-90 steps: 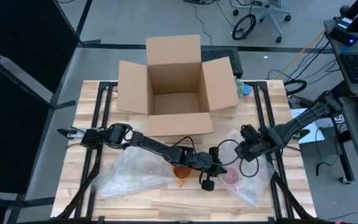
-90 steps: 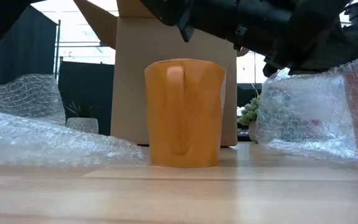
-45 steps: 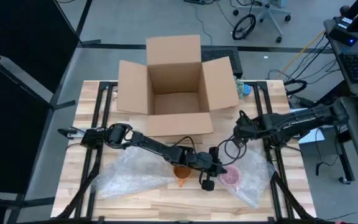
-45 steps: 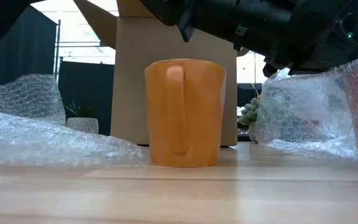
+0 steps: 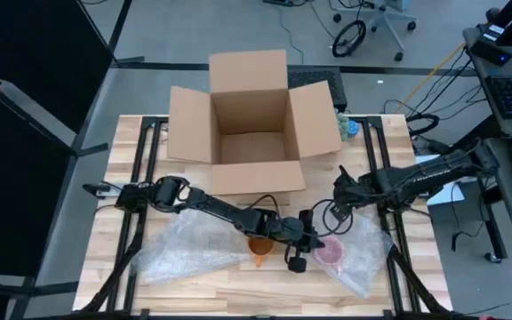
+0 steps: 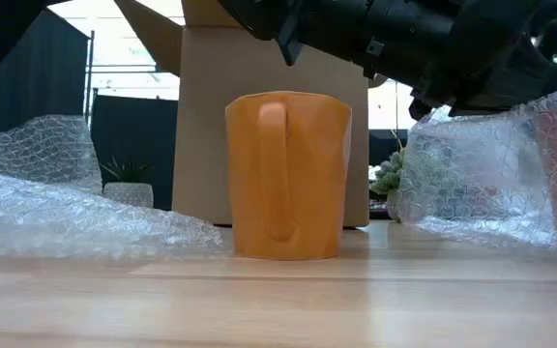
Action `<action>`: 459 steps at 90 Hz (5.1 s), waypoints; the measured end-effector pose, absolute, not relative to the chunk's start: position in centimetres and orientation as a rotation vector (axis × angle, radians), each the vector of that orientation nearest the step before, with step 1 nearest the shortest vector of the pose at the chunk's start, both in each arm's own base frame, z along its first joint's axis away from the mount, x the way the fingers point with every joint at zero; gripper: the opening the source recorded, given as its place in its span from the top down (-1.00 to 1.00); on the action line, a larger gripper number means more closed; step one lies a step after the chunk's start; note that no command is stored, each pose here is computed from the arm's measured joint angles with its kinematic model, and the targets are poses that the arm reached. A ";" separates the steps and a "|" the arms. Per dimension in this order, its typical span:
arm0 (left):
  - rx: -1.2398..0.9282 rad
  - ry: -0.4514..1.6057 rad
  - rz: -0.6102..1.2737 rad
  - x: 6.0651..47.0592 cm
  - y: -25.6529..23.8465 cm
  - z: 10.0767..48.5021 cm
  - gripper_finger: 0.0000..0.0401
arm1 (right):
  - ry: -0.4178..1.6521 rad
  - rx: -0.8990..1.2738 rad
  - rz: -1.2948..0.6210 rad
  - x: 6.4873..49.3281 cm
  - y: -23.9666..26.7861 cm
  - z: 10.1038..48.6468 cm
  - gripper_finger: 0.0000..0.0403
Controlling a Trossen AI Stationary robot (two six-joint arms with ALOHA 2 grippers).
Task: Wrap mug
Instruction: Wrap the pink mug with the transparent bubble wrap
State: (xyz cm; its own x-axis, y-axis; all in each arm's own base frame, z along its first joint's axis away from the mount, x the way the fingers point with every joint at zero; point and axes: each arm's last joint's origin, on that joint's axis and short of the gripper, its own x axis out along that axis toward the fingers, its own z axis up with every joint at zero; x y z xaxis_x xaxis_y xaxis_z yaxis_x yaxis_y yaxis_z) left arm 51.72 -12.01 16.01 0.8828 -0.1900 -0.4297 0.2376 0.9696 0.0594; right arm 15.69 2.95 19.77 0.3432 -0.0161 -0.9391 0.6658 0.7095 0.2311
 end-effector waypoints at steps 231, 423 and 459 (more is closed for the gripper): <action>0.302 0.548 -0.196 50.6 -14.8 20.3 1.00 | 1.338 0.180 -0.171 20.3 16.6 18.8 1.00; 0.293 0.447 -0.277 53.4 -12.6 16.0 1.00 | 1.254 0.194 -0.168 19.9 17.8 23.2 0.97; 0.289 0.435 -0.277 53.4 -12.6 16.1 1.00 | 1.332 0.257 -0.096 19.8 17.9 24.5 0.21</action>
